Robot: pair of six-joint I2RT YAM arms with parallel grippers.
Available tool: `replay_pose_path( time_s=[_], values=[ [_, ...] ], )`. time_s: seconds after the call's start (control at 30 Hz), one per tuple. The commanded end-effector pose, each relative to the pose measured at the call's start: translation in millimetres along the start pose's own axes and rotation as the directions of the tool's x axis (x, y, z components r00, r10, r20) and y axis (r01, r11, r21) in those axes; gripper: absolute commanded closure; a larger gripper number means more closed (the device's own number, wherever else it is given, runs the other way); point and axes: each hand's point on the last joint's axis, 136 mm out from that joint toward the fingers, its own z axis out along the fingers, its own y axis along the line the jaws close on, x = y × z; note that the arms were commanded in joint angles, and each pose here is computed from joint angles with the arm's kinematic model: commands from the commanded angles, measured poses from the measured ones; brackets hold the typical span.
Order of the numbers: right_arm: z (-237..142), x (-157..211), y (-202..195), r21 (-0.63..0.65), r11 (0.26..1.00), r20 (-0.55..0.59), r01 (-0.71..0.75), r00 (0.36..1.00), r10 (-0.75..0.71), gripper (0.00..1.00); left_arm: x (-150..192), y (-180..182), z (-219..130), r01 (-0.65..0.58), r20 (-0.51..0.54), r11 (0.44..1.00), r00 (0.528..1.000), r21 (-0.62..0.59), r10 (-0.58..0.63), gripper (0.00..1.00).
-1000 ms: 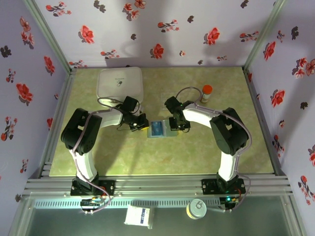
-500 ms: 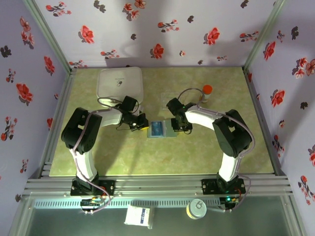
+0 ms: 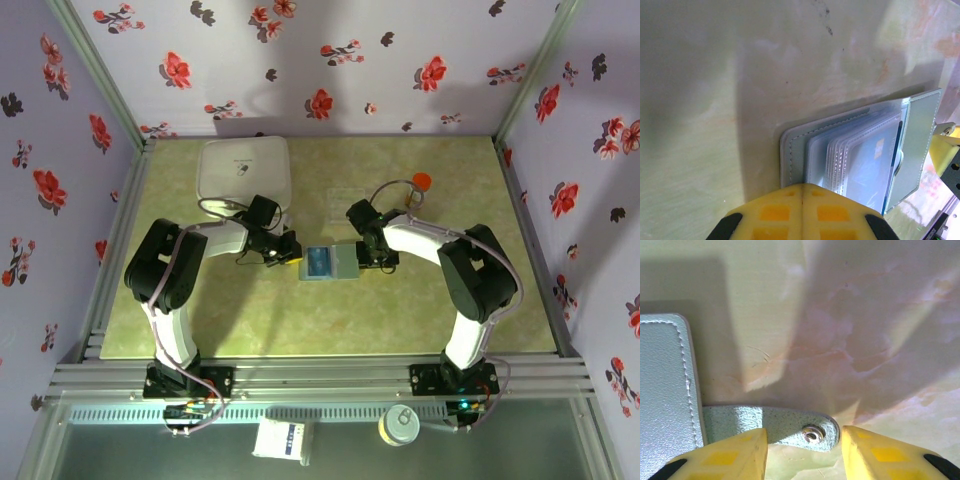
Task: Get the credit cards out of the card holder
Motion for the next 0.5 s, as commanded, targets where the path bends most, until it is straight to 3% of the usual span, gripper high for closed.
replay_pose_path(
  time_s=[0.0, 0.47],
  values=[
    [0, 13, -26, 0.097, 0.995, -0.033, -0.001, 0.999, 0.004, 0.55, 22, 54, 15, 0.056, -0.062, 0.982, 0.996, -0.181, -0.069, 1.00],
    [-3, 8, -24, 0.144, 0.987, -0.036, 0.073, 0.997, -0.069, 0.62, 21, 52, 14, 0.055, -0.064, 0.983, 0.996, -0.174, -0.067, 1.00]
  ],
)
